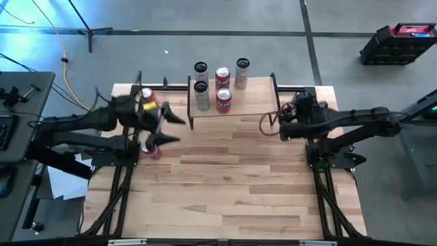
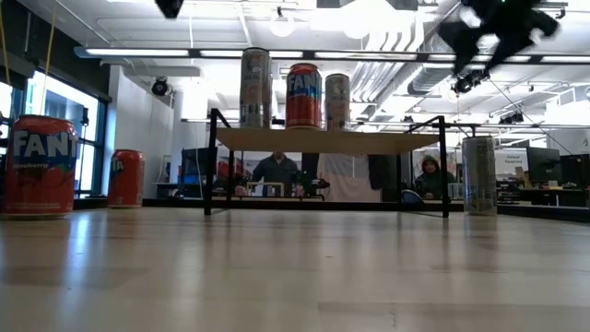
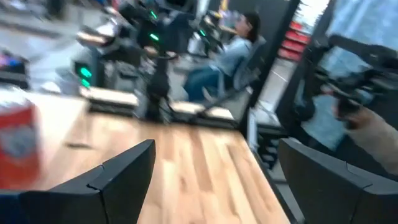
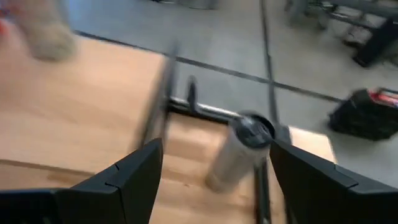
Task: Place canned beverage on shelf
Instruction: Put the white yellow soda can on the shelf aligned with the other white yellow soda can
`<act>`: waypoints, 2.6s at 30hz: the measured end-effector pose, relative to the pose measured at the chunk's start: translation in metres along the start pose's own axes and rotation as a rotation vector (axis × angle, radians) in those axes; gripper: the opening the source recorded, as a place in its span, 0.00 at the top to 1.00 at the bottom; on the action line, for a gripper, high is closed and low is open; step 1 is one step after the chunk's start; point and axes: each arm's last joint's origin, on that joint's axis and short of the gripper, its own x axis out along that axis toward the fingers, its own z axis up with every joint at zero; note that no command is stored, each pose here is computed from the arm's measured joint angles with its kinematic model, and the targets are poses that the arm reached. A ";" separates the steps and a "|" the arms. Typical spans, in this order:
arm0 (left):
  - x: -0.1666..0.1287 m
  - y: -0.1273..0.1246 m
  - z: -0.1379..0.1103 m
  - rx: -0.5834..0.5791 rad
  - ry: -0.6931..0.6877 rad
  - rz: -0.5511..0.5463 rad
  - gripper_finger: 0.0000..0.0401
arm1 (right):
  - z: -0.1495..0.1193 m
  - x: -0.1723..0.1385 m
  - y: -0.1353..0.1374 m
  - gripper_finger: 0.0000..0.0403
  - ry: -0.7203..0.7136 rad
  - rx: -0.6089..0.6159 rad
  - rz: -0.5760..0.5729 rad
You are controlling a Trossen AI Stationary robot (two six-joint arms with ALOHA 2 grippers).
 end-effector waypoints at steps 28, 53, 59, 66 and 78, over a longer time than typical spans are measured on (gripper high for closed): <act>-0.038 -0.011 -0.011 0.076 -0.029 -0.041 0.18 | 0.019 0.061 -0.036 0.03 0.185 0.439 -0.178; -0.037 -0.011 -0.012 0.061 -0.028 -0.040 0.18 | 0.030 0.151 -0.043 0.02 0.493 0.553 -0.276; -0.037 -0.011 -0.012 0.061 -0.026 -0.040 0.18 | 0.027 0.165 -0.041 0.06 0.551 0.553 -0.276; -0.037 -0.011 -0.014 0.037 0.000 -0.035 0.18 | 0.024 0.179 -0.047 0.14 0.628 0.591 -0.284; -0.037 -0.010 -0.016 0.023 0.015 -0.033 0.18 | 0.026 0.184 -0.057 0.30 0.658 0.604 -0.267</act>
